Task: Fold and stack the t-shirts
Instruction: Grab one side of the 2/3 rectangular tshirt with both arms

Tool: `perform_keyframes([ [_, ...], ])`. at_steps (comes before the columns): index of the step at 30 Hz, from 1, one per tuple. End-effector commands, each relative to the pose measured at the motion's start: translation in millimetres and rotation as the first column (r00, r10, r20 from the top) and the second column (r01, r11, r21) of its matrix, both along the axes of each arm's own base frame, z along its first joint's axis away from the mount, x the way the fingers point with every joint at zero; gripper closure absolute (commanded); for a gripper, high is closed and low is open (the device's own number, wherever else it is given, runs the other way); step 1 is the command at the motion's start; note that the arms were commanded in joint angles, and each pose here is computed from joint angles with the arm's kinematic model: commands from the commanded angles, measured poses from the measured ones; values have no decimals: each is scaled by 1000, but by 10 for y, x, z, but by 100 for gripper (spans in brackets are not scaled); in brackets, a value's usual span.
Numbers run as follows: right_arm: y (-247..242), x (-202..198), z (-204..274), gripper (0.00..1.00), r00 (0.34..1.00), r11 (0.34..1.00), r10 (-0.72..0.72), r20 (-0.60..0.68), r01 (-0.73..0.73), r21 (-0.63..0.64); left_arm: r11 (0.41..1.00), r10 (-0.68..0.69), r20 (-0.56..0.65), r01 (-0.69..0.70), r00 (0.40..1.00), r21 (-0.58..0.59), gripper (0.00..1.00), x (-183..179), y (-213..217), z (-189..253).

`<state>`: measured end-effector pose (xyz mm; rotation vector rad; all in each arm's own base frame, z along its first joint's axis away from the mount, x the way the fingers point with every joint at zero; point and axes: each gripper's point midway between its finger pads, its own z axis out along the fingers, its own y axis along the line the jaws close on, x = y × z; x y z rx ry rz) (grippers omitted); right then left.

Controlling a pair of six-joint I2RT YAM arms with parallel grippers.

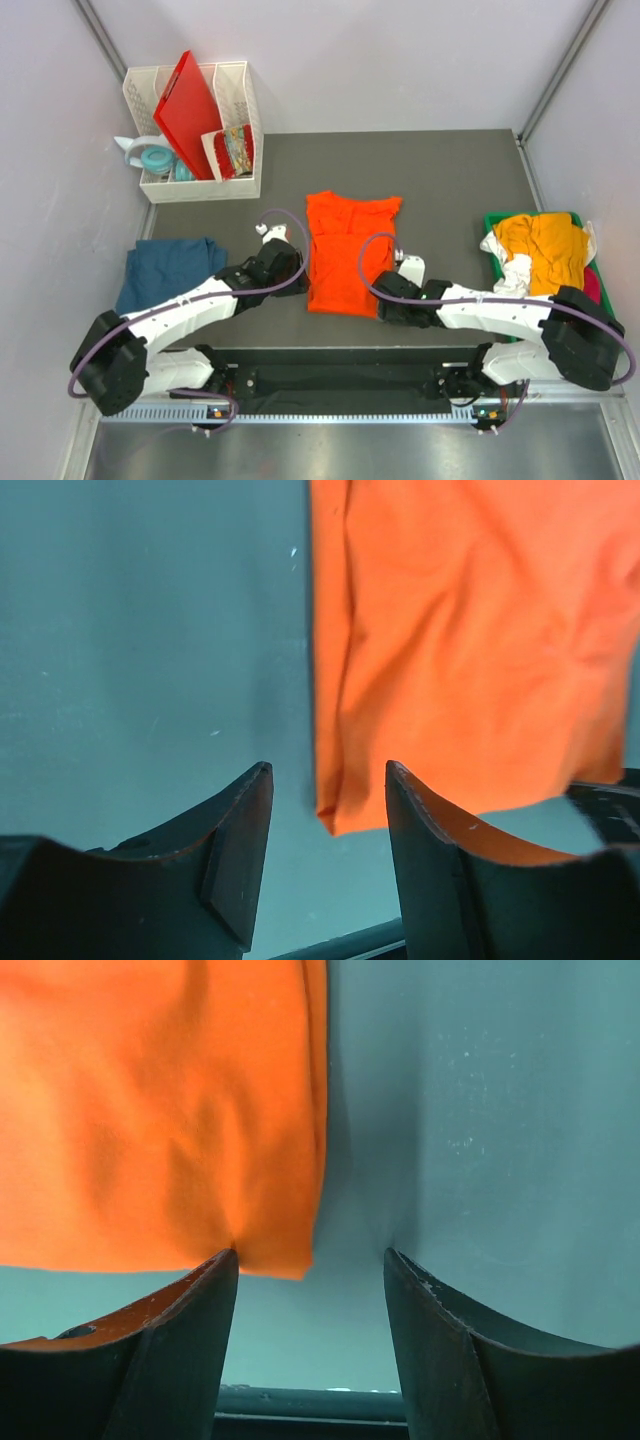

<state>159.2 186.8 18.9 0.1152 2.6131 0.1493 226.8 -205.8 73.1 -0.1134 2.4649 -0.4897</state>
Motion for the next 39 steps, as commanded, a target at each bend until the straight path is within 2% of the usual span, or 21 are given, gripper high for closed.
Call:
perform_keyframes([
  [1, 211, 115, 59, 40, 999, 999, -22, 37, 20, 43, 999, 40, 67, -38, 997, -29, 46, 68, 24, 194],
  [6, 184, 15, -143, 45, 999, 1000, -28, -33, 28, 4, 999, 37, 74, -35, 997, -22, 46, 70, 34, 223],
  [9, 121, -68, -229, 52, 997, 999, -47, -68, 46, -17, 1000, 28, 81, -27, 996, -14, 46, 77, 33, 236],
  [15, -27, -208, -319, 73, 990, 995, -88, -115, 83, -49, 1000, 15, 71, -15, 997, 1, 46, 99, 0, 219],
  [20, -46, -275, -317, 99, 987, 994, -95, -126, 89, -57, 1000, 4, 66, -4, 998, -8, 46, 94, -60, 216],
  [26, -13, -280, -279, 100, 989, 995, -84, -123, 76, -65, 998, -54, 43, 53, 998, 21, 45, -49, -241, 142],
  [29, -3, -287, -277, 100, 990, 995, -75, -123, 66, -73, 998, -60, 44, 59, 997, 33, 41, -112, -297, 119],
  [39, -2, -302, -287, 100, 990, 995, -57, -128, 47, -83, 997, -57, -31, 59, 998, 51, 40, -267, -262, -101],
])
